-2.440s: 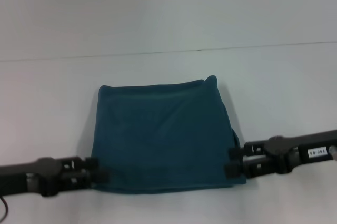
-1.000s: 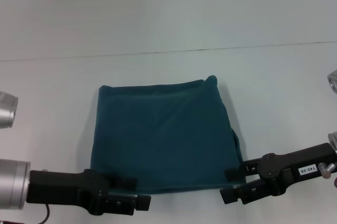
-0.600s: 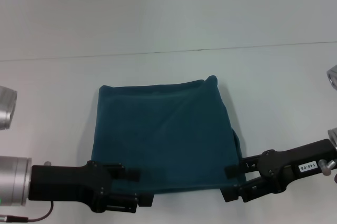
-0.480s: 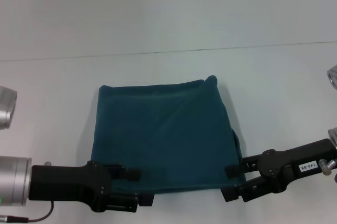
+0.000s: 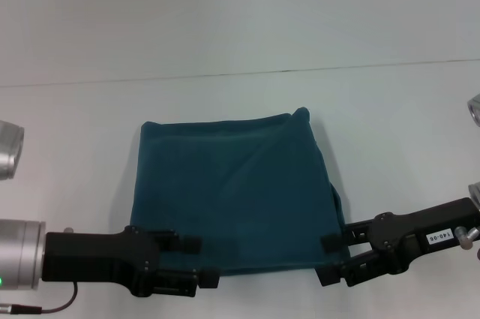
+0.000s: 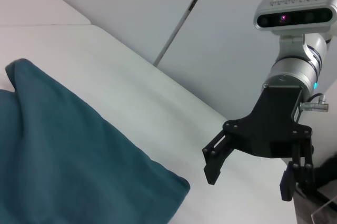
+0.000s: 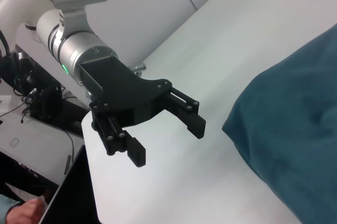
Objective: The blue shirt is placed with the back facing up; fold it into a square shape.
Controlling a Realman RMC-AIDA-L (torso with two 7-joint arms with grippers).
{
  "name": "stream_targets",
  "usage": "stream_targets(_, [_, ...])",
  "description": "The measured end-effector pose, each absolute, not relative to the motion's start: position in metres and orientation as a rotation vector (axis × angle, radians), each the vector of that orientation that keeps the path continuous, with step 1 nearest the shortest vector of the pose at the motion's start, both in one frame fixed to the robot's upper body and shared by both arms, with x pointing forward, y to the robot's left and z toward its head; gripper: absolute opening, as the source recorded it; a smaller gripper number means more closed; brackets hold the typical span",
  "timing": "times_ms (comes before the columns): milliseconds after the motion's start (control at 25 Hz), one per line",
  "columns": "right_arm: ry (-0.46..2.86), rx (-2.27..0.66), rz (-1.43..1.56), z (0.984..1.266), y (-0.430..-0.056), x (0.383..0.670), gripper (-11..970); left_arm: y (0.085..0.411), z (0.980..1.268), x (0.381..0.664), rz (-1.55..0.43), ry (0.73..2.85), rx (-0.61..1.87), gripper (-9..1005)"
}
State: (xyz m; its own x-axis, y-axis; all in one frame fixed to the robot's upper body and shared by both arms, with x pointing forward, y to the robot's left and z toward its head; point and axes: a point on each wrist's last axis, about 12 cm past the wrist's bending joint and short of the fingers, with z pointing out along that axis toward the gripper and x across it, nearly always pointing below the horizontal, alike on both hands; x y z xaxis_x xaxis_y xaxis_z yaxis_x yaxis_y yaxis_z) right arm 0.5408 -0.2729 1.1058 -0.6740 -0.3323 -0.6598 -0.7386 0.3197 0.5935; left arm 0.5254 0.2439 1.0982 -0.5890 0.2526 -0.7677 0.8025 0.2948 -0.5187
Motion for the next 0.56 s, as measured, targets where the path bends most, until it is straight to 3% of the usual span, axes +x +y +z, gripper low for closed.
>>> stream_targets(560, [2.173,-0.936,1.310,1.1049,-0.2734,0.5407,924,0.2448,1.0981,0.5275,-1.269,2.010,0.904,822])
